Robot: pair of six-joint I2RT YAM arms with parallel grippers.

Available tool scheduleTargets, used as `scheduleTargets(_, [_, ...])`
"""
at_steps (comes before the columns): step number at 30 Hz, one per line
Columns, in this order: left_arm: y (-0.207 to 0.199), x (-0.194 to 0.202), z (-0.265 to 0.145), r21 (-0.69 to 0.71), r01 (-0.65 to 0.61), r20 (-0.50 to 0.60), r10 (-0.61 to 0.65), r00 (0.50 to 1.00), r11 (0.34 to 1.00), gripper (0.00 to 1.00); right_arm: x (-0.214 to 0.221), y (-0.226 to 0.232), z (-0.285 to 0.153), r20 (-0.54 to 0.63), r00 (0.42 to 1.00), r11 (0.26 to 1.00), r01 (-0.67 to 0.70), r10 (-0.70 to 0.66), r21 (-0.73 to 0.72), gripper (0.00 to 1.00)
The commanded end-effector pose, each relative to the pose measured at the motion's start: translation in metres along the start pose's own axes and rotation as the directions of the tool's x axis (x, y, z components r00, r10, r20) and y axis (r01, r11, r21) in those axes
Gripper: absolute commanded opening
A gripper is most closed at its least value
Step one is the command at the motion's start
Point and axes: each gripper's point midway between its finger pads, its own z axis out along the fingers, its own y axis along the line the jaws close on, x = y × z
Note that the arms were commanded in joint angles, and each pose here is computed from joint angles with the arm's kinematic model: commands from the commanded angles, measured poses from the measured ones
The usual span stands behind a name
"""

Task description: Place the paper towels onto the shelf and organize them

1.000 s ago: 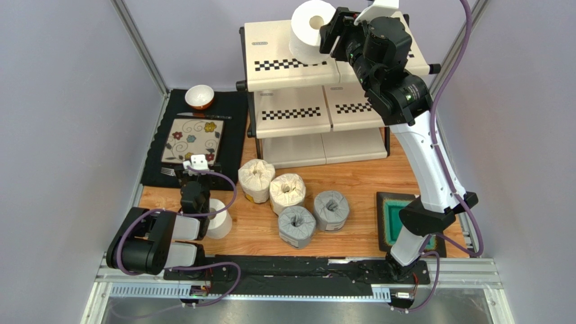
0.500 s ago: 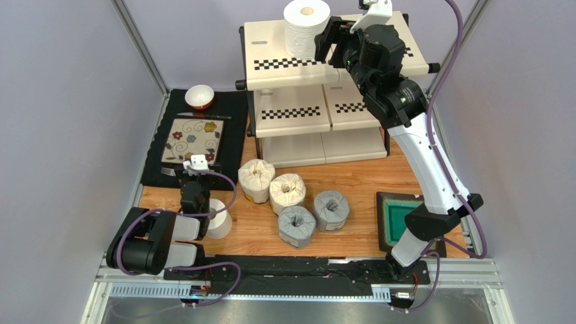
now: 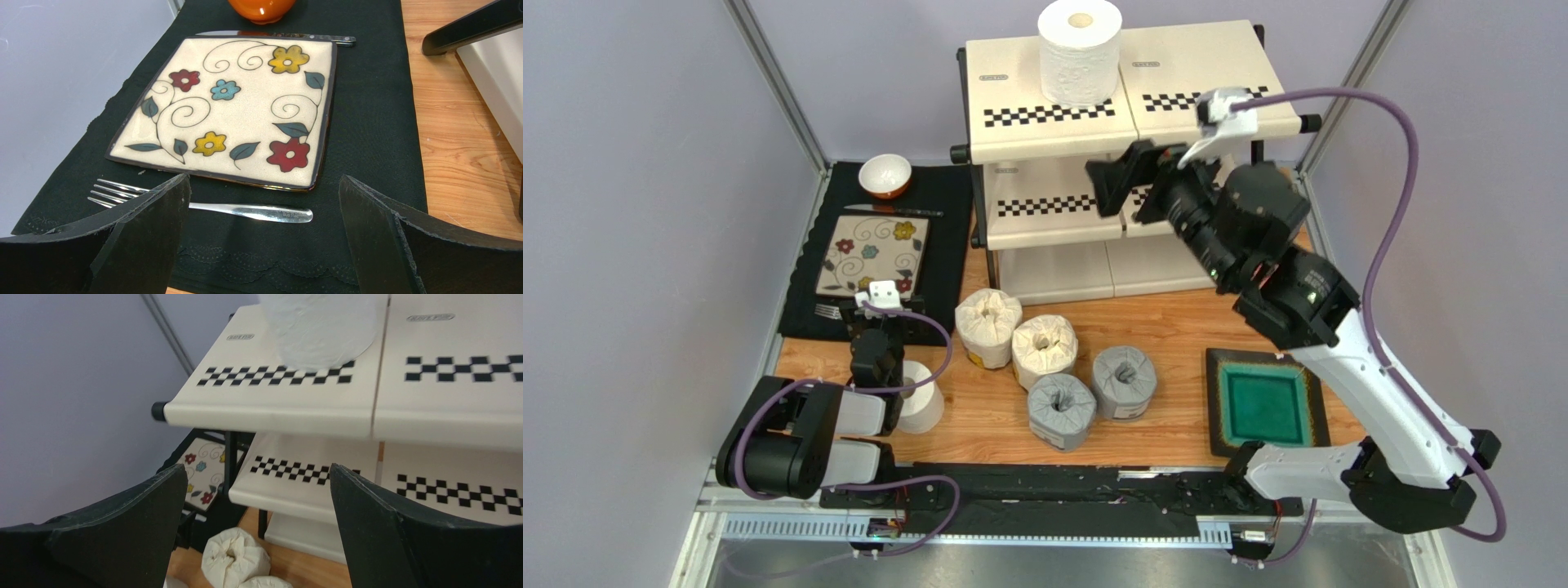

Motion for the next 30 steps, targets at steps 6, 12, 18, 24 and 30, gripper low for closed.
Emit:
scheduleTargets(6, [0.014, 0.079, -0.069, 0.031, -0.055, -0.2, 0.06, 0.978, 0.998, 0.99, 0.152, 0.08, -0.029, -0.261, 0.958, 0.984, 0.077, -0.117, -0.159, 0.9])
scheduleTargets(12, [0.014, 0.08, -0.069, 0.031, -0.055, -0.201, 0.06, 0.978, 0.998, 0.99, 0.247, 0.119, -0.036, -0.422, 0.897, 0.976, 0.046, -0.133, -0.211, 0.88])
scheduleTargets(18, [0.015, 0.079, -0.069, 0.03, -0.055, -0.199, 0.059, 0.978, 0.998, 0.99, 0.296, 0.13, -0.035, -0.514, 0.856, 0.986, -0.03, -0.059, -0.163, 0.86])
scheduleTargets(24, [0.015, 0.079, -0.069, 0.028, -0.055, -0.199, 0.059, 0.978, 0.998, 0.99, 0.345, 0.149, -0.042, -0.617, 0.787, 0.973, -0.14, -0.003, -0.183, 0.83])
scheduleTargets(30, [0.02, 0.079, -0.071, -0.003, -0.044, -0.197, 0.042, 0.979, 0.999, 0.99, 0.363, 0.171, -0.044, -0.657, 0.754, 0.947, -0.222, 0.017, -0.231, 0.83])
